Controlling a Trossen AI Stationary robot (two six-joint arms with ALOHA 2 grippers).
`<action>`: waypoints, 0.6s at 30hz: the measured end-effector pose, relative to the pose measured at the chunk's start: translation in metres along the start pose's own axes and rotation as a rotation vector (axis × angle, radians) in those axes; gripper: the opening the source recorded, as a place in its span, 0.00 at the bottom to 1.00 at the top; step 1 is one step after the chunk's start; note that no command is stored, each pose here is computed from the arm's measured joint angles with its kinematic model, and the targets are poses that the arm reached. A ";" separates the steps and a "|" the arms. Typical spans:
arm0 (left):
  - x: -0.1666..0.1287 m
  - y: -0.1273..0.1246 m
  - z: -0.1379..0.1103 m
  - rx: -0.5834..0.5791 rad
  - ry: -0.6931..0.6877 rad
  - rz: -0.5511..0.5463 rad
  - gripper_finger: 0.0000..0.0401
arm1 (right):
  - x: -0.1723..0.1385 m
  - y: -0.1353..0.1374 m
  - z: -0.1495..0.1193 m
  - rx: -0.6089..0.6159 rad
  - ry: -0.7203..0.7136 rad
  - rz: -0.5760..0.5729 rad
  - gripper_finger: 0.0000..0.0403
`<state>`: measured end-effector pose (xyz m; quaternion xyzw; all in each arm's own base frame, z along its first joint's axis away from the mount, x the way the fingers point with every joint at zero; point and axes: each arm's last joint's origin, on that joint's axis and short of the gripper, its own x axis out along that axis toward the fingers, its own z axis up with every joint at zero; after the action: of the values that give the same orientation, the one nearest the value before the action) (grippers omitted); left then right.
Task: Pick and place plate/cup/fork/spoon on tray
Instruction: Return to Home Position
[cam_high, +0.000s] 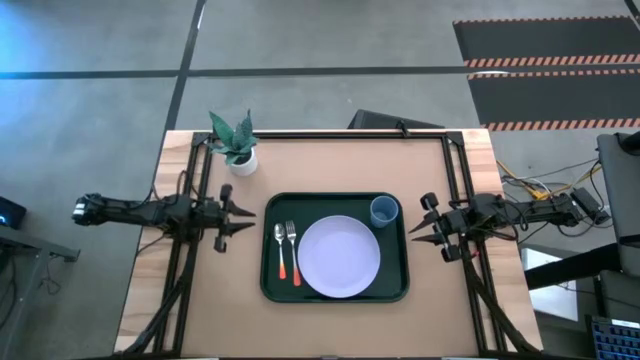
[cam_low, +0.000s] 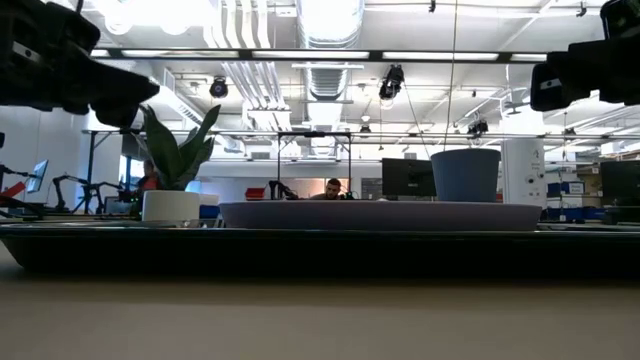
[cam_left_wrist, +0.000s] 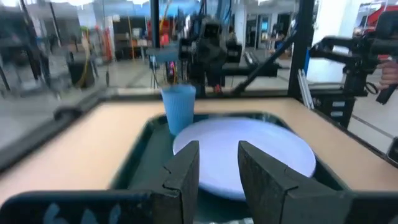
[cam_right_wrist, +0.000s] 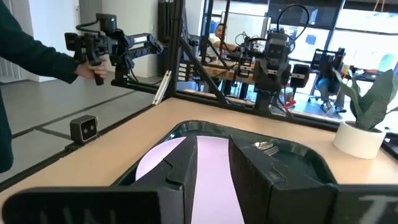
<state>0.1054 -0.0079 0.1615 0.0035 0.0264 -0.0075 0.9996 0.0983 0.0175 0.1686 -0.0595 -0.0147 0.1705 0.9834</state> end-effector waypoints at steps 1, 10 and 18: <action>0.000 0.000 0.002 0.021 -0.021 0.000 0.23 | 0.000 0.000 0.001 -0.013 -0.007 -0.001 0.20; -0.002 0.001 0.006 0.084 -0.066 0.042 0.23 | 0.000 -0.002 0.002 -0.049 -0.016 -0.074 0.20; -0.003 0.003 0.007 0.108 -0.077 0.052 0.23 | -0.001 -0.007 0.000 -0.040 0.007 -0.128 0.20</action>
<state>0.1026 -0.0049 0.1687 0.0578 -0.0128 0.0170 0.9981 0.0995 0.0103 0.1697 -0.0786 -0.0184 0.1066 0.9910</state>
